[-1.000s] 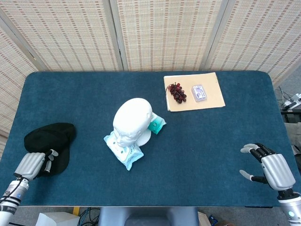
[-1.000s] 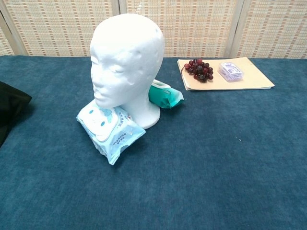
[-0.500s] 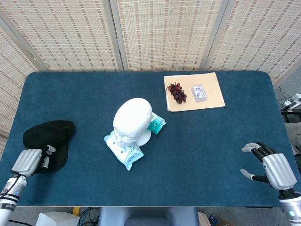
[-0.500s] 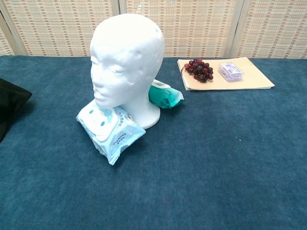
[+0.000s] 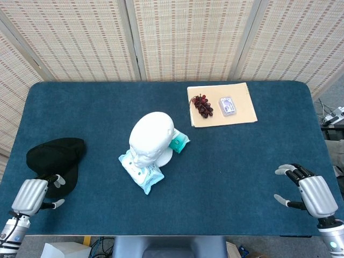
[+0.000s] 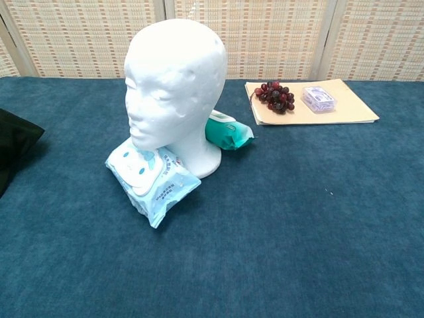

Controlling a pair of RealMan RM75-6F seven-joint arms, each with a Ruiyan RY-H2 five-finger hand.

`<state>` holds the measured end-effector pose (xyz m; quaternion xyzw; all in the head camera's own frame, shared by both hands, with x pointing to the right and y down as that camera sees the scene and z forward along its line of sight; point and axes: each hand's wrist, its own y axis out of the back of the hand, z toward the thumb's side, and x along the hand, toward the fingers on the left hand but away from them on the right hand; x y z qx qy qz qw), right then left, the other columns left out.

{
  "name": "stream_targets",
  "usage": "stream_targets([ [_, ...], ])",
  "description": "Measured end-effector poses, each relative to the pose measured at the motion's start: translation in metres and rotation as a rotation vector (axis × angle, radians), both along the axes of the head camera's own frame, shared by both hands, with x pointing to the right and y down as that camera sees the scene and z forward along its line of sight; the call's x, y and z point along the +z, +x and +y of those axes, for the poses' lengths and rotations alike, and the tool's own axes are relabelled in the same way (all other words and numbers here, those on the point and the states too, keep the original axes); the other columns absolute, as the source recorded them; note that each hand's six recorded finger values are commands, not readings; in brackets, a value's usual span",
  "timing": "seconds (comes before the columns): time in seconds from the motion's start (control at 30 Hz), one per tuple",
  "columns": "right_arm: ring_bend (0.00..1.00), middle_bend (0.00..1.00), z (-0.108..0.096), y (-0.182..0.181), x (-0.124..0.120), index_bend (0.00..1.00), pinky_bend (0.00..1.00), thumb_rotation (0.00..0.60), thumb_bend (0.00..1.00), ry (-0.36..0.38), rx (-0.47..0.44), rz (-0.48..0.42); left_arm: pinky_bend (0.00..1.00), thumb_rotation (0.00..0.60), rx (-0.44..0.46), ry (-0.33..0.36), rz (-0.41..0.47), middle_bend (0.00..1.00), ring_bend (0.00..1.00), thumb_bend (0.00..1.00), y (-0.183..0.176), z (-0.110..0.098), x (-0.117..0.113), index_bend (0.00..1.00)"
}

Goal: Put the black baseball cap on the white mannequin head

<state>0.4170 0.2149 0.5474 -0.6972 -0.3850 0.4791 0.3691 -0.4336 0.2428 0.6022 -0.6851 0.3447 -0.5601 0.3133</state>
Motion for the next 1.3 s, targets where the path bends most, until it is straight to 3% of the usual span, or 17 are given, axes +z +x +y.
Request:
stream_targets([
  [0.5, 0.26, 0.32, -0.001, 0.001, 0.0, 0.35, 0.43, 0.6, 0.04, -0.004, 0.001, -0.004, 0.48, 0.6, 0.003, -0.026, -0.084, 0.55, 0.38, 0.0, -0.001, 0.024, 0.038, 0.41],
  [0.93, 0.26, 0.32, 0.0, 0.001, 0.0, 0.35, 0.43, 0.6, 0.04, -0.006, 0.0, -0.004, 0.47, 0.6, -0.008, -0.06, -0.154, 0.55, 0.37, 0.0, -0.011, 0.029, 0.058, 0.4],
  [1.3, 0.26, 0.32, -0.001, 0.001, 0.0, 0.35, 0.43, 0.6, 0.04, -0.007, -0.001, -0.003, 0.47, 0.6, -0.017, -0.03, -0.194, 0.57, 0.37, 0.0, -0.016, 0.027, 0.063, 0.41],
])
